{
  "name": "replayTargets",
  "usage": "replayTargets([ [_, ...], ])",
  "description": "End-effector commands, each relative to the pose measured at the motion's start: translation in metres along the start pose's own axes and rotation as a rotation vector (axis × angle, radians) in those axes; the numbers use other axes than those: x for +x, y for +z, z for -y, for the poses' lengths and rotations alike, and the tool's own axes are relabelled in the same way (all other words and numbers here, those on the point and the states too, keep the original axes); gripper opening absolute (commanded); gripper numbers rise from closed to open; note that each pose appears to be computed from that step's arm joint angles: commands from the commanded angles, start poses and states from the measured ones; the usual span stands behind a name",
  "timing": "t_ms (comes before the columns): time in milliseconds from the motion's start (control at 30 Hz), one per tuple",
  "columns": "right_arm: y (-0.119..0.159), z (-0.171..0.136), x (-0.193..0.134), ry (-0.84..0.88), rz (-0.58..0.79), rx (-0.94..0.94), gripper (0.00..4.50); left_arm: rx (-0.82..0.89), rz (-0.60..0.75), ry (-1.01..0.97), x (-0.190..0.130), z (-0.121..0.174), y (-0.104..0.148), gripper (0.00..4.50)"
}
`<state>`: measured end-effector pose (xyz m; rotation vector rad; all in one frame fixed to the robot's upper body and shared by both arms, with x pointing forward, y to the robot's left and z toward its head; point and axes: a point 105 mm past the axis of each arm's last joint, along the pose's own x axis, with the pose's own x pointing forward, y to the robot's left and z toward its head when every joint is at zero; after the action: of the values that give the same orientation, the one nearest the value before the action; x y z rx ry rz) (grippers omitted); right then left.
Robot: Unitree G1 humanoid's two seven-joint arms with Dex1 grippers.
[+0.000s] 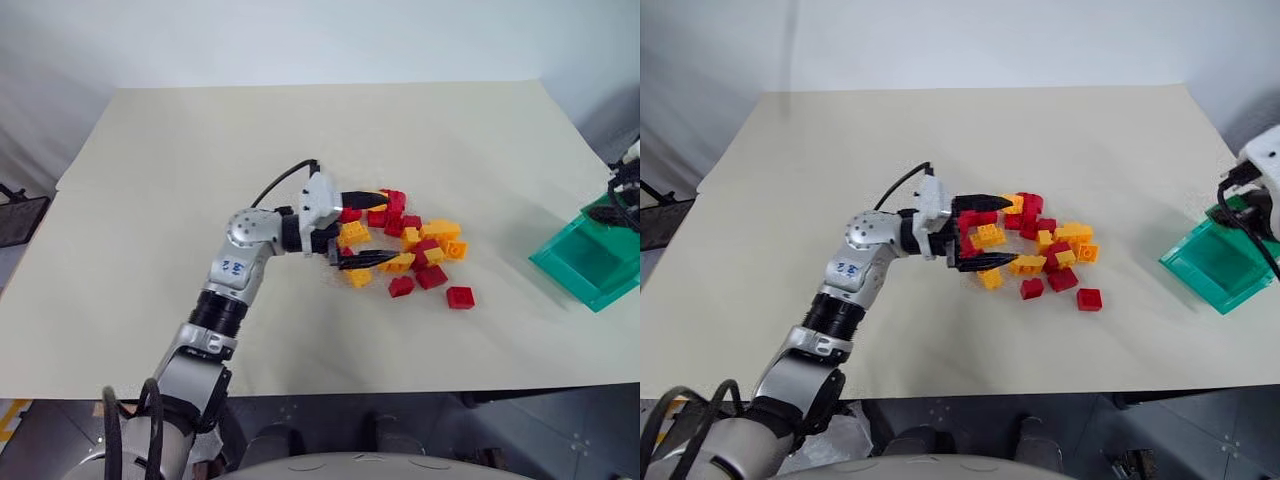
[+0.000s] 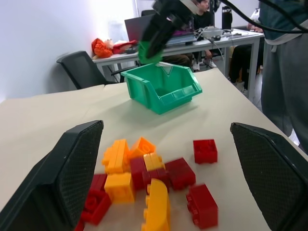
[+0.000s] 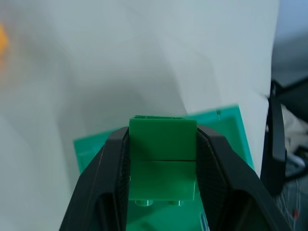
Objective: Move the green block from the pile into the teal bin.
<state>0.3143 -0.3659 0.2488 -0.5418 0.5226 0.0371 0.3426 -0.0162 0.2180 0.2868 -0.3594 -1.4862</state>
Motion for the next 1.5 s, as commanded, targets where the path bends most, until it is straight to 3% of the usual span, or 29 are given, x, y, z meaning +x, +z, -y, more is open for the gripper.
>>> replayTargets([
  [33,-0.007,0.016,0.0,-0.097,0.022,0.055,1.48,0.034,0.0,-0.001,0.027,-0.009,0.015,4.5],
  [333,-0.044,0.023,0.035,-0.16,-0.045,0.168,1.48,0.008,0.024,-0.028,0.074,-0.007,0.022,4.5],
  [633,-0.035,0.027,0.033,-0.164,-0.002,0.121,4.4,0.036,0.002,-0.101,0.07,-0.002,0.017,4.5],
  [767,-0.016,0.023,0.023,-0.109,0.054,0.101,4.46,0.038,-0.009,-0.121,0.064,-0.002,0.015,4.5],
  [867,0.021,0.01,0.006,-0.002,0.204,0.04,4.46,0.032,0.013,-0.106,0.043,-0.004,0.016,4.5],
  [1100,0.058,-0.046,-0.01,0.31,0.386,-0.068,4.46,-0.039,0.014,-0.015,-0.024,0.0,0.015,4.5],
  [1300,0.056,-0.103,-0.011,0.617,0.609,-0.169,4.46,-0.09,-0.022,0.125,-0.107,0.017,0.01,4.5],
  [1500,0.013,-0.126,0.005,0.781,0.604,-0.212,4.46,-0.189,-0.164,0.312,-0.187,0.053,-0.008,4.5],
])
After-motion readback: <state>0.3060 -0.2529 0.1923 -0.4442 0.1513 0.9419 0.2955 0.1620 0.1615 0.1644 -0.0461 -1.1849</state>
